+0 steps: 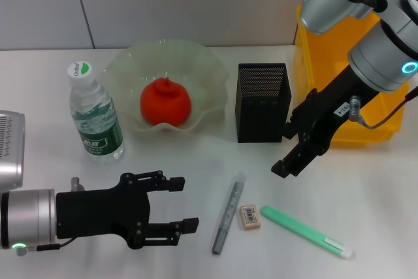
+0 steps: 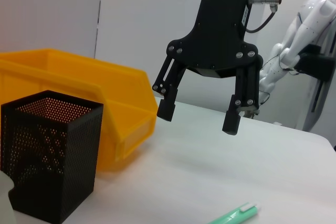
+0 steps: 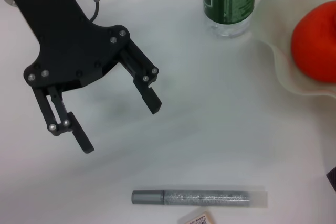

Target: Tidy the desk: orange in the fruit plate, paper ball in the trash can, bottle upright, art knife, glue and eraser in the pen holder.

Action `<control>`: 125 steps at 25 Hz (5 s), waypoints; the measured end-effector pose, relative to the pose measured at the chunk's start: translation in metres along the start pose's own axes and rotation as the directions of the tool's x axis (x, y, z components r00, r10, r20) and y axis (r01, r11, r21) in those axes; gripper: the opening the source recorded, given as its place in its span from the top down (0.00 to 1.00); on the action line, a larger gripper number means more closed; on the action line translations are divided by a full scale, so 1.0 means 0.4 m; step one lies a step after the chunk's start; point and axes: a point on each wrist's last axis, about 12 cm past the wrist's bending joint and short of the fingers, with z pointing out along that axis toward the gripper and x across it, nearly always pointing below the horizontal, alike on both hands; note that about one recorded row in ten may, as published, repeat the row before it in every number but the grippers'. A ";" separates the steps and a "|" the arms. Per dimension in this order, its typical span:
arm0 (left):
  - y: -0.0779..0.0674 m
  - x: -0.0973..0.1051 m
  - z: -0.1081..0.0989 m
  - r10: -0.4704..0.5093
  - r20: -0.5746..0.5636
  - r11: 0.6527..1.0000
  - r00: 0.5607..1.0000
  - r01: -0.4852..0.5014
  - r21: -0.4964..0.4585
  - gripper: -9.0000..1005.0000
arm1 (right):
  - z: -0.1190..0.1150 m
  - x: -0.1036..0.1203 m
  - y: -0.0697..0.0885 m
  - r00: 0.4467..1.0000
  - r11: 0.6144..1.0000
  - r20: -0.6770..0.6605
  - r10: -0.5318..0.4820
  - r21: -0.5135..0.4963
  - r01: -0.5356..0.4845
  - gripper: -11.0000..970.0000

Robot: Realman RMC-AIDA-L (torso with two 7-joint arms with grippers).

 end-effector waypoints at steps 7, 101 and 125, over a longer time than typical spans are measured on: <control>0.001 0.000 0.002 0.000 -0.003 1.000 1.000 0.000 -0.003 0.22 | 0.021 -0.001 -0.002 0.999 0.999 -0.003 -0.032 -0.018 0.032 0.18; 0.016 -0.006 0.000 0.009 -0.011 0.999 1.000 -0.009 -0.034 0.22 | 0.249 0.041 0.094 0.842 0.986 -0.514 0.161 0.112 -0.120 0.46; 0.021 -0.008 0.001 0.015 -0.015 0.999 1.000 -0.015 -0.042 0.22 | 0.263 0.038 0.101 0.850 0.991 -0.511 0.126 0.101 -0.086 0.60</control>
